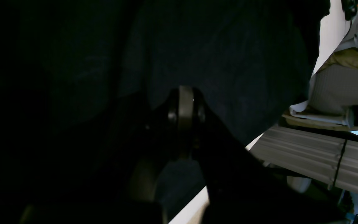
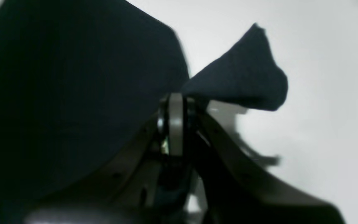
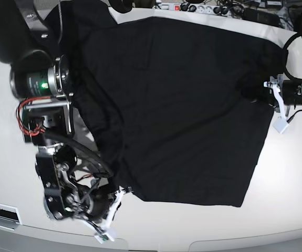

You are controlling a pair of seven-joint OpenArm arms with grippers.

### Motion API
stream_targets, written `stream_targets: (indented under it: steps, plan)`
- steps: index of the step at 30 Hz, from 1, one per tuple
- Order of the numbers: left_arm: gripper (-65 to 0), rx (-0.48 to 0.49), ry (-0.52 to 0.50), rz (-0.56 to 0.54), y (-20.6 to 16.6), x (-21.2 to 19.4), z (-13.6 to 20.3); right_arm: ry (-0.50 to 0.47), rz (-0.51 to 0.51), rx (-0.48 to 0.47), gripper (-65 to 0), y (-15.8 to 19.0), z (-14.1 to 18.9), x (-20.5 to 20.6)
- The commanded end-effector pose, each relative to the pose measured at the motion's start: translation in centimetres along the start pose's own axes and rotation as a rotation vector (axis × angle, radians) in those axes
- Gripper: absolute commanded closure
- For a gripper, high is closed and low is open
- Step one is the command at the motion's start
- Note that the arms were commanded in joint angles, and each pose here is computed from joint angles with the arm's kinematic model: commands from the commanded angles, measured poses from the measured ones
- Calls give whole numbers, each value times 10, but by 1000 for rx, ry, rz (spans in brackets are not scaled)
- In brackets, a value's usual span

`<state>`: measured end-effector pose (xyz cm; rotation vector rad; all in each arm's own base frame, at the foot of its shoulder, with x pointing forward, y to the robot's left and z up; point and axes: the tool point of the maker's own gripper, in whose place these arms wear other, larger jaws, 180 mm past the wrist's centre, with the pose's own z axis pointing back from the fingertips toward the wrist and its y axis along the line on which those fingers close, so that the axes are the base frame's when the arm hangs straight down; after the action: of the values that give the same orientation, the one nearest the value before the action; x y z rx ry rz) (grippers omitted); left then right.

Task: Layout the t-shirt on the table in an organized manner, then fold the t-shirt properly
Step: 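Drag the grasped fabric with the right gripper toward the shirt hem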

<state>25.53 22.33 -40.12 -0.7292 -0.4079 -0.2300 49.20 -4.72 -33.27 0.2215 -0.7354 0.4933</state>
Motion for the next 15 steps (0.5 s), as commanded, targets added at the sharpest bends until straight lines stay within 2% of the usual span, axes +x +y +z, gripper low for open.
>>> stream_targets:
  steps: [1, 7, 9, 15]
  plan:
    - [0, 4, -45, -29, 0, 17, 10, -74, 56, -51, 0, -12, 12, 37]
    - [0, 4, -45, -29, 0, 18, 10, -29, 226, -217, 0, -39, 21, 50]
    - [0, 4, -45, -29, 0, 17, 10, -36, 238, -257, 0, -49, 25, 53]
    - [0, 4, -45, -29, 0, 18, 10, -60, 241, -271, 0, -59, 29, 54]
